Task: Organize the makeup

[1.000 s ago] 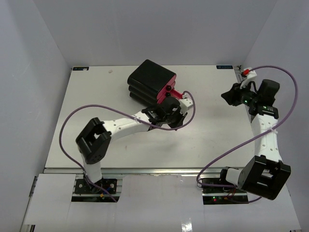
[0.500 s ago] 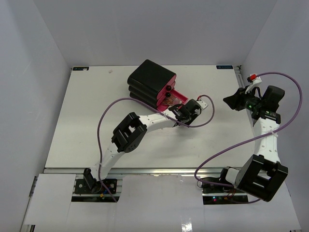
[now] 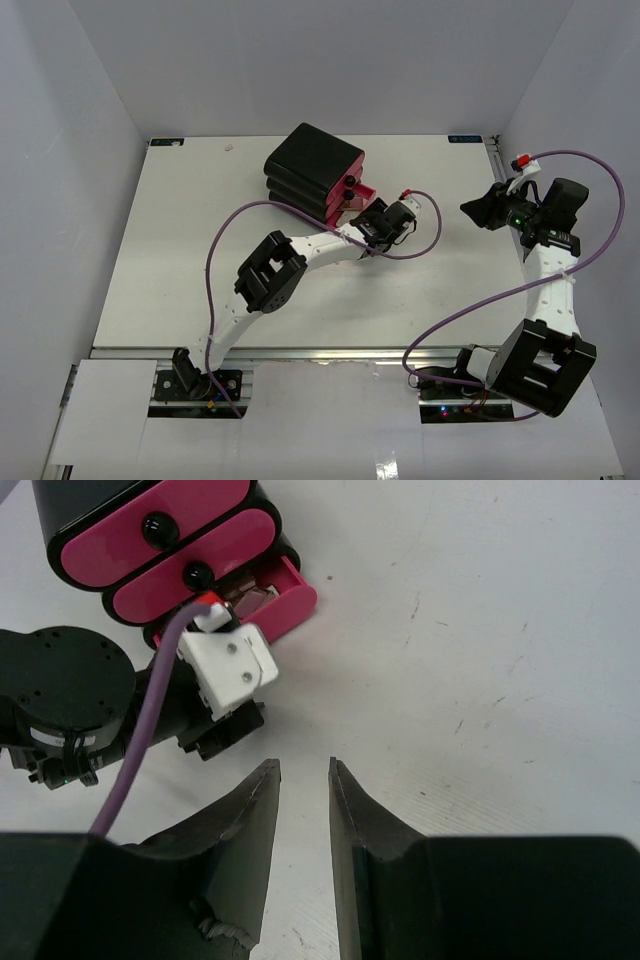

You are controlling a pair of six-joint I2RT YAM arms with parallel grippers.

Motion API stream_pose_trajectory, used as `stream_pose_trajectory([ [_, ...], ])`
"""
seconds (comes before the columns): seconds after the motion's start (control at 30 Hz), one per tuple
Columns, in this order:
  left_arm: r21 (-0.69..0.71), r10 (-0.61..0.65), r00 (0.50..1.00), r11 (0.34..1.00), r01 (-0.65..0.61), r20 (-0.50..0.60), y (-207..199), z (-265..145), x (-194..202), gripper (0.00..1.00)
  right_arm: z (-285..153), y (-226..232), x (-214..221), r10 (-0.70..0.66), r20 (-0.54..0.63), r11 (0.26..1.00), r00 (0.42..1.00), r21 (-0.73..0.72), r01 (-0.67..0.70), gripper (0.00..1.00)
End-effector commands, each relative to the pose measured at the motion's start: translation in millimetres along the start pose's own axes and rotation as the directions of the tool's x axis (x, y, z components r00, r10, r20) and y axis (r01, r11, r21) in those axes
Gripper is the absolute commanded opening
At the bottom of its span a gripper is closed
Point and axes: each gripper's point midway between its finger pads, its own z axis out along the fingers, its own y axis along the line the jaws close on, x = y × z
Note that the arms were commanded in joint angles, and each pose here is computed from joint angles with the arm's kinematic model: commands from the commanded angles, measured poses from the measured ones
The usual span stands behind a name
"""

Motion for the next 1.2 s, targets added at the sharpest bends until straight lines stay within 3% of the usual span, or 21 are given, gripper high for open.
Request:
stream_pose_trajectory([
  [0.0, -0.086, 0.004, 0.998, 0.996, -0.010, -0.068, 36, 15, 19, 0.84, 2, 1, -1, -0.012, 0.018, 1.000, 1.000, -0.026, 0.013, 0.33],
  [0.07, -0.094, 0.005, 0.997, 0.995, -0.011, -0.071, 41, 17, 20, 0.91, 2, 0, -1, -0.012, 0.017, 1.000, 1.000, -0.026, 0.012, 0.33],
  [0.23, -0.120, 0.008, 0.996, 0.993, -0.018, -0.085, 55, 21, 24, 0.98, 2, 0, 0, -0.011, 0.016, 1.000, 1.000, -0.025, 0.011, 0.33],
  [0.5, -0.139, -0.011, 0.995, 0.990, -0.003, -0.100, 77, 20, 30, 0.98, 3, 0, 1, -0.009, 0.013, 1.000, 1.000, -0.027, 0.009, 0.33],
  [0.7, -0.058, -0.028, 1.000, 0.998, 0.027, -0.003, 70, -11, -3, 0.98, 3, 0, 1, -0.010, 0.013, 1.000, 1.000, -0.030, 0.011, 0.33],
  [1.0, -0.200, 0.084, 0.994, 0.975, -0.096, -0.066, 90, -21, 15, 0.98, 3, 0, 3, -0.008, 0.011, 1.000, 1.000, -0.030, 0.008, 0.33],
  [1.17, -0.130, 0.041, 0.999, 0.991, -0.040, 0.001, 82, -37, -2, 0.98, 4, -1, 5, -0.004, 0.008, 1.000, 1.000, -0.030, 0.004, 0.33],
])
